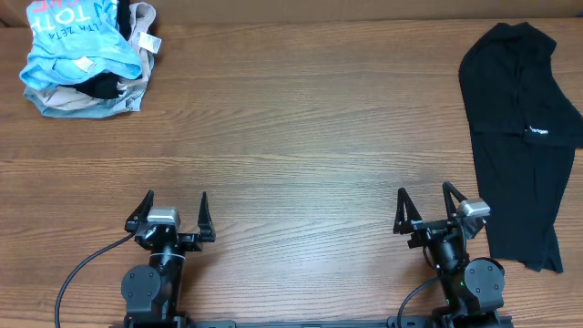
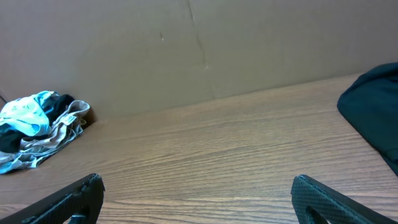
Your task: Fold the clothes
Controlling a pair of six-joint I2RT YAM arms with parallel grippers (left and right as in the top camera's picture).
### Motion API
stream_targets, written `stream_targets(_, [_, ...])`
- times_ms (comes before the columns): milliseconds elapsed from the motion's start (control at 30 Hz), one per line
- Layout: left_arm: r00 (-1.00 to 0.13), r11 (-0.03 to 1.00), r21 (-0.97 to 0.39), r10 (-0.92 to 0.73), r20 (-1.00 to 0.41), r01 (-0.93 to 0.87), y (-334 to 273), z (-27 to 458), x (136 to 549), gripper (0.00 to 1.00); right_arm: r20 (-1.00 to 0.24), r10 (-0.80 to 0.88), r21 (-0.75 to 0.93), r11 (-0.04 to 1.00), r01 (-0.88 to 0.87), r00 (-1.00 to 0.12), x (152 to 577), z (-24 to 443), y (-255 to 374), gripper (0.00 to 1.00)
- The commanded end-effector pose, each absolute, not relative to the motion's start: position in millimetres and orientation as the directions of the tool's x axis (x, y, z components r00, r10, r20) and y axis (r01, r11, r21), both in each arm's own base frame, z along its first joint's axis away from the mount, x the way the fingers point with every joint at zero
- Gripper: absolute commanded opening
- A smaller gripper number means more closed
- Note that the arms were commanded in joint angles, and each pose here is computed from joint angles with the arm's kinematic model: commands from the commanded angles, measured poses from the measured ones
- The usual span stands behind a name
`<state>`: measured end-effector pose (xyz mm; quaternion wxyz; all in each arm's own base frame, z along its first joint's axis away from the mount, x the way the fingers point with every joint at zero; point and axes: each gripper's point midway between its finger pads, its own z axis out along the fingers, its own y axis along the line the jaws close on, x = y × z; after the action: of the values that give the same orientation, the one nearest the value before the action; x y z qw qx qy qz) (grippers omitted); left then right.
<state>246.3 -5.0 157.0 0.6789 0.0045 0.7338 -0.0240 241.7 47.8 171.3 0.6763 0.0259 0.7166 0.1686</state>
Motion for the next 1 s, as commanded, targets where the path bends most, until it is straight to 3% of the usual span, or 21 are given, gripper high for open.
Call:
stream_targets(0, [-0.073,0.999,-0.034,-0.032,-0.997,0.022,-1.7,157.0,246.2,1.00,-0.960,0.270,0.280,0.940,-0.195,-0.079,241.6,170.2,48.7,1.00])
stream_targets(967, [-0.072,0.999,-0.035,-0.032,-0.997,0.031,-3.3,157.3,246.1,1.00,-0.960,0.270,0.280,0.940,-0.195,-0.079,241.6,170.3,48.7,1.00])
